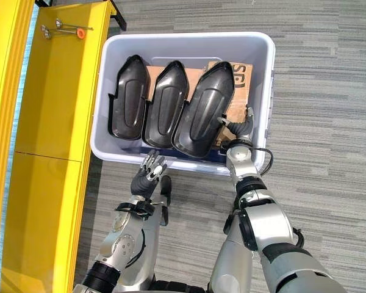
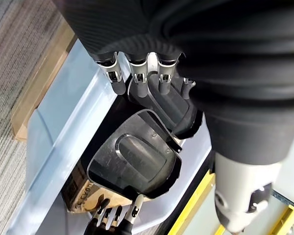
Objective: Move parts from the plastic box to the shelf.
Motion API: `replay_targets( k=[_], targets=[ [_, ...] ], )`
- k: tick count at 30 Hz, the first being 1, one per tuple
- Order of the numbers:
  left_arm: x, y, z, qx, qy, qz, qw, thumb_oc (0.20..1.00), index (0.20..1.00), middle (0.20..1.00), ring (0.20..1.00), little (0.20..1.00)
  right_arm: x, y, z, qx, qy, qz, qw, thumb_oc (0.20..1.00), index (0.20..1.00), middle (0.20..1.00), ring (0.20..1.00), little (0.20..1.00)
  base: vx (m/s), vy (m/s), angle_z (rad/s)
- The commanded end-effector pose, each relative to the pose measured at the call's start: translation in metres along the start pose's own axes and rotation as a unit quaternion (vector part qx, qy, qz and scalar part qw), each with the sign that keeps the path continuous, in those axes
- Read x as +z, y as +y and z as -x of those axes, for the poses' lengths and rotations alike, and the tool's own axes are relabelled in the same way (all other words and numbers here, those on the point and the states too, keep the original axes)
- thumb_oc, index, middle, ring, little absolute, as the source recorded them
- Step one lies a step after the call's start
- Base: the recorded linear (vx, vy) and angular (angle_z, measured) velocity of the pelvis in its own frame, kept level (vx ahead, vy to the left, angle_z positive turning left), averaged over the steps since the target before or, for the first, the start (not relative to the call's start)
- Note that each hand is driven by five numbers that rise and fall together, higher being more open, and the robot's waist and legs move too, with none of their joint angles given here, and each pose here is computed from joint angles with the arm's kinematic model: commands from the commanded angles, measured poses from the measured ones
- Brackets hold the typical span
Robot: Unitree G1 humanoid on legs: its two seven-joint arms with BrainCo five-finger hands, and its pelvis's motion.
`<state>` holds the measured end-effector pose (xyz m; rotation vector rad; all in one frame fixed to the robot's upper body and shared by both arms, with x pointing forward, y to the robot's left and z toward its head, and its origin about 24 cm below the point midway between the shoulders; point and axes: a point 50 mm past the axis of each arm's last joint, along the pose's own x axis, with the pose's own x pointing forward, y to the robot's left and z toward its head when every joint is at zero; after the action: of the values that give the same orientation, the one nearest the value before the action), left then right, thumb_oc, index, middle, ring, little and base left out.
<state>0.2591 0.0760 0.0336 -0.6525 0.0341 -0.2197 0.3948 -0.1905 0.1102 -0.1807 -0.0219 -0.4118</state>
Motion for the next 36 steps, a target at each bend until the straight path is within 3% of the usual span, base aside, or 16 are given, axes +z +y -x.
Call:
replay_targets(
  k=[1, 19, 29, 30, 33, 34, 36],
  targets=[
    [0.020, -0.034, -0.001, -0.042, -0.077, 0.054, 0.995, 1.000, 1.000, 1.000, 1.000, 1.000, 0.013, 0.023, 0.003, 0.033, -0.012, 0.001, 0.999, 1.000, 1.000, 1.000, 1.000, 1.000, 0.00, 0.012, 0.08],
    [0.020, -0.038, -0.003, -0.039, -0.089, 0.061, 0.993, 1.000, 1.000, 1.000, 1.000, 1.000, -0.013, 0.010, 0.000, 0.007, 0.047, 0.148, 0.988, 1.000, 1.000, 1.000, 1.000, 1.000, 0.01, 0.026, 0.02],
    [0.010, -0.042, -0.002, -0.033, -0.071, 0.082, 0.994, 1.000, 1.000, 1.000, 1.000, 1.000, -0.046, -0.051, -0.005, -0.047, 0.119, 0.297, 0.946, 1.000, 1.000, 1.000, 1.000, 1.000, 0.01, 0.053, 0.02],
    [0.009, -0.043, -0.002, -0.035, -0.070, 0.086, 0.993, 1.000, 1.000, 1.000, 1.000, 1.000, -0.046, -0.057, -0.006, -0.054, 0.117, 0.319, 0.939, 0.752, 0.752, 0.752, 0.752, 0.752, 0.00, 0.000, 0.00],
    [0.007, -0.045, -0.002, -0.038, -0.069, 0.088, 0.993, 1.000, 1.000, 1.000, 1.000, 1.000, -0.046, -0.064, -0.007, -0.058, 0.118, 0.346, 0.929, 0.398, 0.398, 0.398, 0.398, 0.398, 0.01, 0.036, 0.07],
    [0.007, -0.046, -0.002, -0.038, -0.069, 0.091, 0.993, 1.000, 1.000, 1.000, 1.000, 1.000, -0.044, -0.066, -0.008, -0.061, 0.116, 0.354, 0.926, 0.200, 0.200, 0.200, 0.200, 0.200, -0.03, 0.026, 0.06],
    [0.005, -0.048, -0.002, -0.040, -0.065, 0.099, 0.992, 1.000, 1.000, 1.000, 1.000, 1.000, -0.042, -0.074, -0.010, -0.063, 0.115, 0.392, 0.910, 0.200, 0.200, 0.200, 0.200, 0.200, 0.00, 0.031, 0.10]
  ],
)
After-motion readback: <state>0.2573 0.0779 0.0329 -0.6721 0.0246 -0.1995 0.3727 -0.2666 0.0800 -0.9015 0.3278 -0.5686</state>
